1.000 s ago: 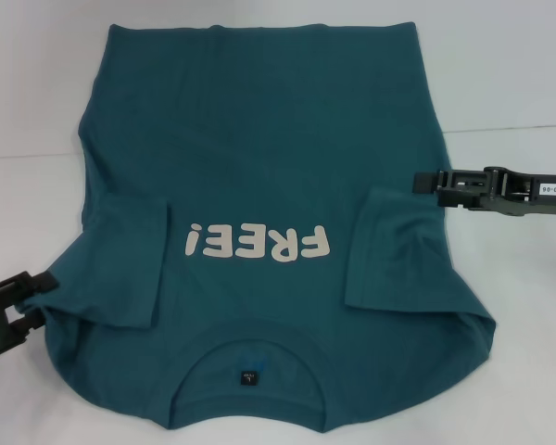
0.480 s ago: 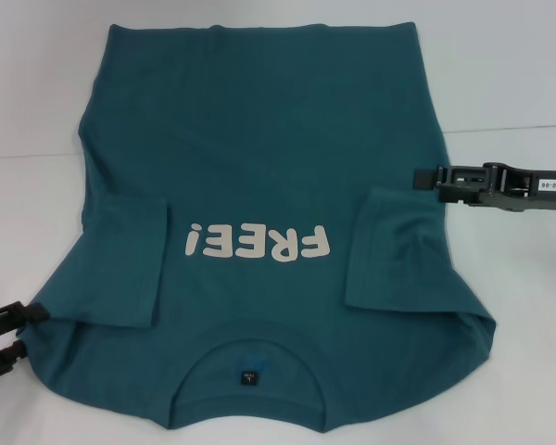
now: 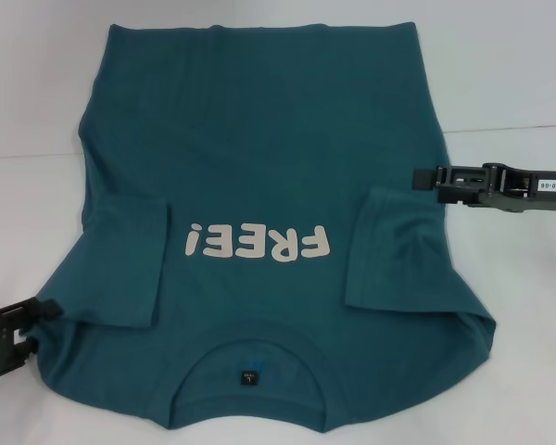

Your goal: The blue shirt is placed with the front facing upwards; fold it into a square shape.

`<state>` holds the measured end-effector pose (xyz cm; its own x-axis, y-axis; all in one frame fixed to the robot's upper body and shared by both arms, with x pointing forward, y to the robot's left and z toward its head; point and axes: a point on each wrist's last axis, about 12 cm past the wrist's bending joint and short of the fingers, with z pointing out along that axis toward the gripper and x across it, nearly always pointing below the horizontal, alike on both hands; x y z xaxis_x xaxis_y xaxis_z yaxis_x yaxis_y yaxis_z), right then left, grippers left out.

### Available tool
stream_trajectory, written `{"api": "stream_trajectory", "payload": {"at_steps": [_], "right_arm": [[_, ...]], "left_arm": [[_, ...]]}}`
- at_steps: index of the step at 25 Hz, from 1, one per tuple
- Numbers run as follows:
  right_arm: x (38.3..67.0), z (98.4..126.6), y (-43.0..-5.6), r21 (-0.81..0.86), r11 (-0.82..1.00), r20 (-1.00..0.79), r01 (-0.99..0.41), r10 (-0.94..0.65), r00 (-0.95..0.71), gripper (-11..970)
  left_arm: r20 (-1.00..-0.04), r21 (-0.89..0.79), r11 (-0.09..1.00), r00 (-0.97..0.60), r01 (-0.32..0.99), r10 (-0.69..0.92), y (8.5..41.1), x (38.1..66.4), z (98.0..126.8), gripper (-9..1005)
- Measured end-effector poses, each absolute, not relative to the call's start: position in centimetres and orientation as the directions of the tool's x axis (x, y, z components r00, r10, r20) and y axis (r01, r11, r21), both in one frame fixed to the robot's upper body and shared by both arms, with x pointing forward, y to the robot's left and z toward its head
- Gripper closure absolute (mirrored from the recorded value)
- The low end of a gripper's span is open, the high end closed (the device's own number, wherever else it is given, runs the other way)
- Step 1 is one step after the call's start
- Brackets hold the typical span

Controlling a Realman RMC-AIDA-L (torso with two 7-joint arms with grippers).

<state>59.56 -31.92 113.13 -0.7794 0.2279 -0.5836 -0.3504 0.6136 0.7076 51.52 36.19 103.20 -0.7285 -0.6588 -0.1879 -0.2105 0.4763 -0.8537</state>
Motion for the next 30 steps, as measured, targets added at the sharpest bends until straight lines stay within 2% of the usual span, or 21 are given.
{"api": "stream_trajectory", "payload": {"at_steps": [5,12,18,30], "right_arm": [[59.4,113.0,-32.0,0.71,0.613,-0.58,-0.346,0.231,-0.781,90],[59.4,112.9,-32.0,0.711,0.613,-0.579,-0.345,0.232,-0.782,90],[59.4,113.0,-32.0,0.711,0.612,-0.58,-0.347,0.23,-0.782,90],[59.5,113.1,-32.1,0.709,0.614,-0.581,-0.347,0.229,-0.781,91]], "left_arm": [[-0.189,-0.853,0.473,-0.714,-0.221,-0.675,36.3,51.6,103.1,381],[-0.206,-0.908,0.402,-0.707,-0.12,-0.677,36.5,50.8,104.3,383],[-0.183,-0.85,0.476,-0.72,-0.227,-0.67,36.6,50.8,102.8,385],[-0.203,-0.849,0.487,-0.725,-0.204,-0.658,35.9,51.9,103.2,386]]}}
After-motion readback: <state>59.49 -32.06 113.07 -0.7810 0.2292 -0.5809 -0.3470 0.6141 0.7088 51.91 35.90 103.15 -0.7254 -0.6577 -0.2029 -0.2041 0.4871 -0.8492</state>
